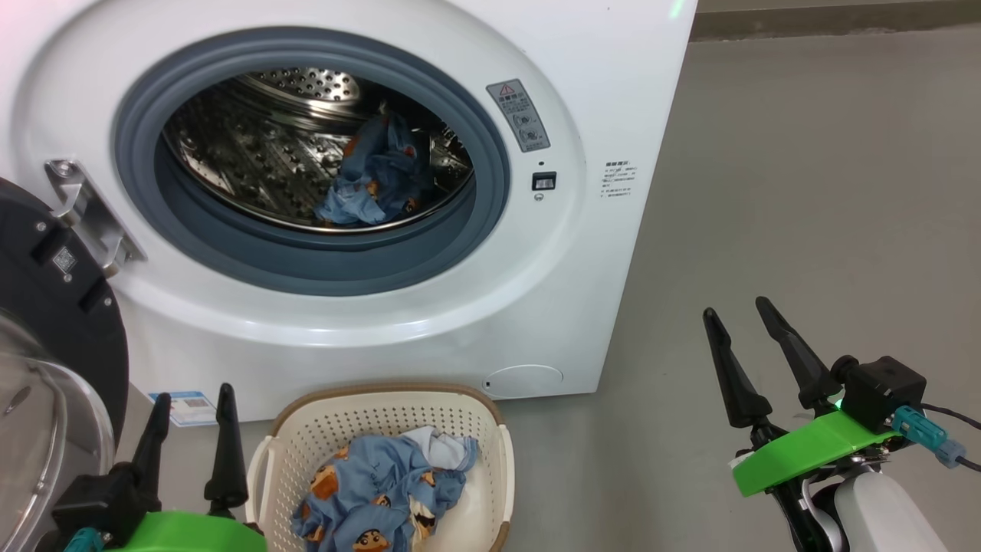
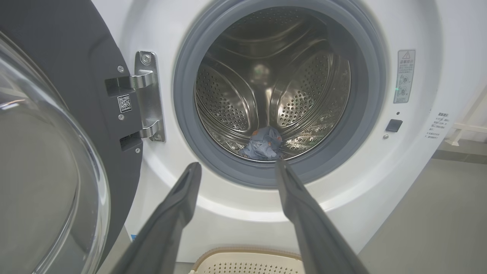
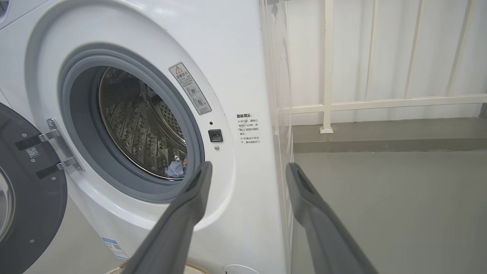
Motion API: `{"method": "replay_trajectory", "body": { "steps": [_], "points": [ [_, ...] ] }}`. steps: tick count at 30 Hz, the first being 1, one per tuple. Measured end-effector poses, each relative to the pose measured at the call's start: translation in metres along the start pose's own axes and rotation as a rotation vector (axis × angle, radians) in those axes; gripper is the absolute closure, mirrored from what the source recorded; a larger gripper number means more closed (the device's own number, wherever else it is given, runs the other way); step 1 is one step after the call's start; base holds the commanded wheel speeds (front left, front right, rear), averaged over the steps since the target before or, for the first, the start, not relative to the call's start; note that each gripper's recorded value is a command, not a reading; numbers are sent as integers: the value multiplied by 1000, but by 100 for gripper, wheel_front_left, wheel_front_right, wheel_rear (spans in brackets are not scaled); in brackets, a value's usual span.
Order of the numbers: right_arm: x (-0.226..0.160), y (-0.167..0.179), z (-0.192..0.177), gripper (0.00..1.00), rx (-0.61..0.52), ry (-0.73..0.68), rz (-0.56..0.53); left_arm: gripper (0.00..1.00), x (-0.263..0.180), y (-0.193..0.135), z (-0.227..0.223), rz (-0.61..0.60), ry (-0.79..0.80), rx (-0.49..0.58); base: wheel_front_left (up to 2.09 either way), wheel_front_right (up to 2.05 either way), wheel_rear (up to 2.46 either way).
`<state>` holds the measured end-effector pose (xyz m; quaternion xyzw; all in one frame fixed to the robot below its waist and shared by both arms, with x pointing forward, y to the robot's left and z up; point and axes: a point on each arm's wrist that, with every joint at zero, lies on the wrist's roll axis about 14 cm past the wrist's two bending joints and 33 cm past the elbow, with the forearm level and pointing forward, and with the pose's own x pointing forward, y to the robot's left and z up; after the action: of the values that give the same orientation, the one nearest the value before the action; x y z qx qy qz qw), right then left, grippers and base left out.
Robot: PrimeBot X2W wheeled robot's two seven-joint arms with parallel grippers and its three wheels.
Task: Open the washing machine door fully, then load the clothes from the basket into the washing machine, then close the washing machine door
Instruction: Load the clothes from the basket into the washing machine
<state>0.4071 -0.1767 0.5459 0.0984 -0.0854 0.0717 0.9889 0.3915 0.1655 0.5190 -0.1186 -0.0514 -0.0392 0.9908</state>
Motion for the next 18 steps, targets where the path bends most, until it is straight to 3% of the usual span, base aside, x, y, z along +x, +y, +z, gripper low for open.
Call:
{"method": "replay_trajectory", "body": {
  "steps": [18],
  "points": [
    [3, -11, -24, 0, 1, 60, -29, 0, 16, -6, -28, -22, 71, -9, 0, 0, 0]
  ]
}}
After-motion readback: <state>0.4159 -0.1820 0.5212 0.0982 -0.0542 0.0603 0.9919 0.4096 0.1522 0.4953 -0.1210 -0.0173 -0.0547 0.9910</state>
